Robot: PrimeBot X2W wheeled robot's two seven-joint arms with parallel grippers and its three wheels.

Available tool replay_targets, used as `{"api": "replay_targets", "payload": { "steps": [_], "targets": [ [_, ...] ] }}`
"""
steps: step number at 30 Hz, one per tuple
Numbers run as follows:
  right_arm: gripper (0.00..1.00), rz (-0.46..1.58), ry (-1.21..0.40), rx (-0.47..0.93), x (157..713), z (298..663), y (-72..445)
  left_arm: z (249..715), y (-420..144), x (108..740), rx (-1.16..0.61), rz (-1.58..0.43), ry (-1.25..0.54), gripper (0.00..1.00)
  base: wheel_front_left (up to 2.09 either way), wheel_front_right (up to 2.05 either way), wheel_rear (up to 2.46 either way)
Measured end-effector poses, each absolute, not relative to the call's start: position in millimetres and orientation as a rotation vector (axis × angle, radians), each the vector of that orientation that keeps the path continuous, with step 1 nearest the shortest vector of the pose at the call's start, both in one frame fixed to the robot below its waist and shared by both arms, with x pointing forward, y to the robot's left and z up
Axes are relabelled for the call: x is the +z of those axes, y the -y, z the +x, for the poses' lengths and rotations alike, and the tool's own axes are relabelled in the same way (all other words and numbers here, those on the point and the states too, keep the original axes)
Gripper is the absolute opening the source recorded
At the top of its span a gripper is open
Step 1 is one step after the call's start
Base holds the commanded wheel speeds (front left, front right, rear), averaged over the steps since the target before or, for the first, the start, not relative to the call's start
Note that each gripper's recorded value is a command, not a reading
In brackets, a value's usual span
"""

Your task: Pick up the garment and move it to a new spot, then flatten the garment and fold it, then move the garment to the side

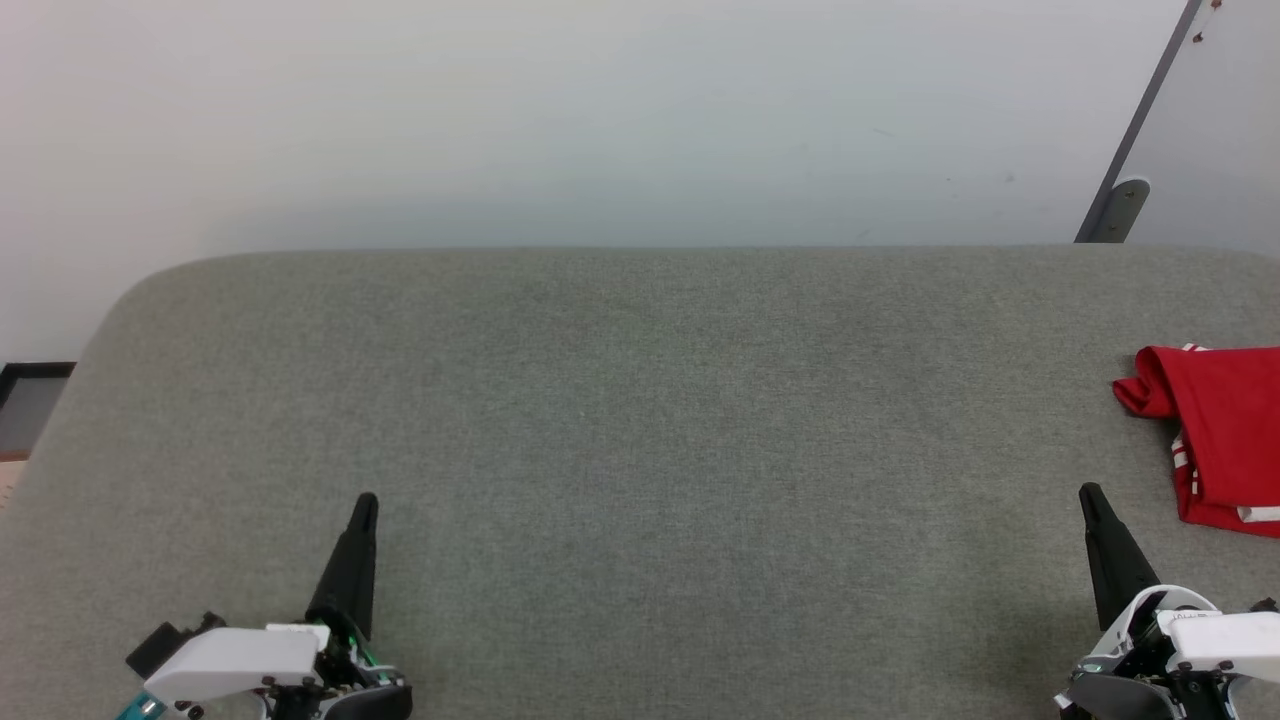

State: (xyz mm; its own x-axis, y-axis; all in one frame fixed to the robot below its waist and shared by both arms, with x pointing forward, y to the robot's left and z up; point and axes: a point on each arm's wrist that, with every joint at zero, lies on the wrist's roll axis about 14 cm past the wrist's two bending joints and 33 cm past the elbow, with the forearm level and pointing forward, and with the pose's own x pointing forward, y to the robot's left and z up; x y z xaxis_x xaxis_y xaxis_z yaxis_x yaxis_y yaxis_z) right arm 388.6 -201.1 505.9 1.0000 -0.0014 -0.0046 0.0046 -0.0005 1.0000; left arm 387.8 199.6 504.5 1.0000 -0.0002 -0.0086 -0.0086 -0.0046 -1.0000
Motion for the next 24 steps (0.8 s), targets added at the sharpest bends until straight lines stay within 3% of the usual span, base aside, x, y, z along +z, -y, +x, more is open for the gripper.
{"api": "replay_targets", "payload": {
  "steps": [24],
  "targets": [
    [0.00,1.571,-0.003,-0.004,505.9,388.6,201.0,387.8,-199.5,504.5,0.006,-1.575,-0.007,0.00,0.00,0.00,0.00]
  ]
}}
